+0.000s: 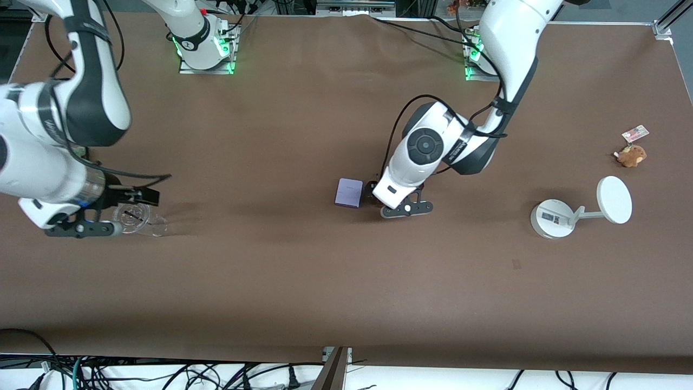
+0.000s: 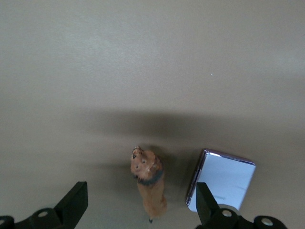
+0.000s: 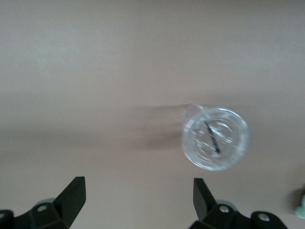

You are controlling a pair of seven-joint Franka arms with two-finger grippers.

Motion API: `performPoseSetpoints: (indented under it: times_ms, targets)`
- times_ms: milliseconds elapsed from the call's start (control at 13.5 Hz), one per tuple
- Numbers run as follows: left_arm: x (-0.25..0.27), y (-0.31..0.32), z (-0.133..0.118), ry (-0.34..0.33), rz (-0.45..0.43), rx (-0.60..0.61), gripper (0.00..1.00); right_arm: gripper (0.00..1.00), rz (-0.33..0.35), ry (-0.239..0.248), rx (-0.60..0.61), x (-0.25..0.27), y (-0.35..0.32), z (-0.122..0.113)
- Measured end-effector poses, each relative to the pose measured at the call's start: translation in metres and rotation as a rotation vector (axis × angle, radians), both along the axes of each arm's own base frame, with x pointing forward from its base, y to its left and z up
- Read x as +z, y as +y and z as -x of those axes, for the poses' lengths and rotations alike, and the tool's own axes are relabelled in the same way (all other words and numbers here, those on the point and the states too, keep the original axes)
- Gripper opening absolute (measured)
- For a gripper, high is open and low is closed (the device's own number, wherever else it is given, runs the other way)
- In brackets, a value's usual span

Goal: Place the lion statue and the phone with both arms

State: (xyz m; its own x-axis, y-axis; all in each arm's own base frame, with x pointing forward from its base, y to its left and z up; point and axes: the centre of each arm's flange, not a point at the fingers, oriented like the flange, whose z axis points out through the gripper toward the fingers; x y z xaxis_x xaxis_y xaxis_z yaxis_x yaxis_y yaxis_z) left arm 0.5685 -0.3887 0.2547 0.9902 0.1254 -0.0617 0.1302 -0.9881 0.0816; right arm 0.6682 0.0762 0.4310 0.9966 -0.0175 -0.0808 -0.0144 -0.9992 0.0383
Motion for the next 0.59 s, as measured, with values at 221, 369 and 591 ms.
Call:
performPoseSetpoints:
  times_ms: [221,369,591]
  targets:
    - [-0.027,-0.007,0.004,0.003,0.000,-0.006,1.00,1.00,-0.001,-0.009,-0.044,-0.026,0.050,-0.002]
    - [-0.041,-0.022,0.017,0.020,-0.008,0.001,0.95,1.00,-0.017,-0.007,-0.066,-0.047,0.079,-0.002]
    - [-0.049,-0.033,0.027,0.030,-0.016,-0.001,0.74,1.00,-0.016,0.004,-0.061,-0.075,0.105,-0.001]
